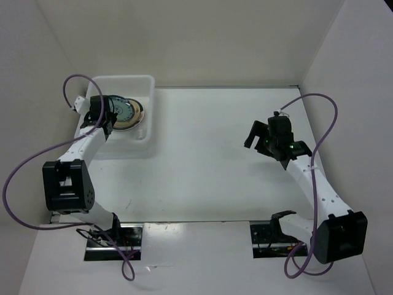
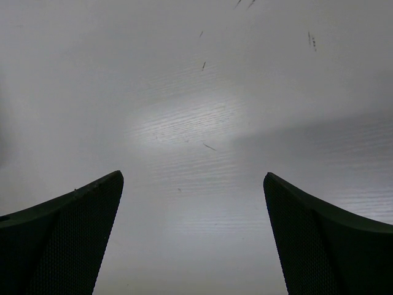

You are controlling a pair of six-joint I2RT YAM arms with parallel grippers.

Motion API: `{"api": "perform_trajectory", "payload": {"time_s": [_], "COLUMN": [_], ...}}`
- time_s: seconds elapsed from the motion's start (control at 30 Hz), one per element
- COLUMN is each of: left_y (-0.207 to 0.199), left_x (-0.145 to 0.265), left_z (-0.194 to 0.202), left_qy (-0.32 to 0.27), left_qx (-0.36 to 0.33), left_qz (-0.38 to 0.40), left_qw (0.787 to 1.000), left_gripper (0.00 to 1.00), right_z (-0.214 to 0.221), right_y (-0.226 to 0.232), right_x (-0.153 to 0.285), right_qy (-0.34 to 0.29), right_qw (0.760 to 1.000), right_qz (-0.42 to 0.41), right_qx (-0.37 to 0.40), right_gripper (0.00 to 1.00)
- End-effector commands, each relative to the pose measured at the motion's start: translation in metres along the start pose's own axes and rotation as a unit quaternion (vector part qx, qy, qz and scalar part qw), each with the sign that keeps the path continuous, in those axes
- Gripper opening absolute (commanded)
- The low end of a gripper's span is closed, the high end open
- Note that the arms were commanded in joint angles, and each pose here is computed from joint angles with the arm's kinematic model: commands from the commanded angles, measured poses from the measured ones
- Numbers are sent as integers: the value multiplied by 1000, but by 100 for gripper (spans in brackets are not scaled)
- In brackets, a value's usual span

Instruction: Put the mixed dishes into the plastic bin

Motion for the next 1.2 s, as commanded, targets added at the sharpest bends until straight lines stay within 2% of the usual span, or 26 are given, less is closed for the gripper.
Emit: {"api": "perform_trajectory", "payload": {"time_s": [0.0, 0.1, 0.33, 0.47, 0.5, 0.63, 0.67, 0.7, 0.77, 0.8, 0.93, 0.97, 1.03, 1.07, 1.13, 1.17], "left_y": [-5, -2, 3, -6, -9, -15, -18, -23, -37, -40, -76, -86, -95, -96, -87, -88], "left_x": [-15, -26, -52, -61, -64, -70, -73, -72, -71, -69, -32, -12, 12, 34, 57, 88], "left_z": [-8, -3, 12, 11, 12, 12, 10, 7, -7, -10, -47, -59, -66, -62, -53, -51], "left_qy": [-27, -21, -10, -14, -10, -13, -19, -23, -37, -35, -67, -71, -53, -14, 27, 39], "left_qx": [-6, -11, -16, -8, -8, -12, -11, -7, -8, -14, -28, -38, -53, -64, -71, -72], "left_qz": [7, -3, -25, -18, -16, -10, -9, -1, 15, 12, 54, 77, 112, 150, 179, 215], "left_qw": [1000, 1000, 999, 1000, 1000, 1000, 1000, 1000, 999, 999, 996, 994, 991, 986, 981, 973], "left_gripper": [2, 13, 14, 16, 27, 46, 66, 77, 96, 100, 100, 100, 100, 100, 100, 100], "right_z": [-11, -7, -5, -6, -6, -6, -6, -6, -6, -6, -7, -6, -7, -6, -5, -8], "right_y": [15, 18, 16, 14, 14, 14, 14, 14, 14, 14, 15, 15, 17, 18, 21, 24], "right_x": [1, -7, -8, -9, -9, -9, -9, -9, -9, -9, -6, -6, -3, -3, -1, 1], "right_qy": [-23, -5, -3, -6, -6, -6, -6, -6, -6, -6, -11, -10, -11, -9, -4, -5], "right_qw": [998, 997, 997, 998, 998, 998, 998, 998, 998, 998, 998, 997, 997, 996, 995, 994], "right_qz": [-60, -74, -68, -59, -59, -59, -59, -59, -59, -59, -61, -65, -74, -79, -96, -105], "right_qx": [24, 30, 35, 34, 34, 34, 34, 34, 34, 34, 34, 34, 34, 35, 35, 35], "right_gripper": [100, 100, 100, 100, 100, 100, 100, 100, 100, 100, 100, 100, 100, 100, 100, 100]}}
Point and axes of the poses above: each gripper's point midway between its finger pads, its own x axis back along the fingers, its own y axis along the line the jaws close on, z = x × y, the point moved 7 cm from there along x, back along the fingers, and after that the axes turned 10 degrees about x, right-handed, at the moved point
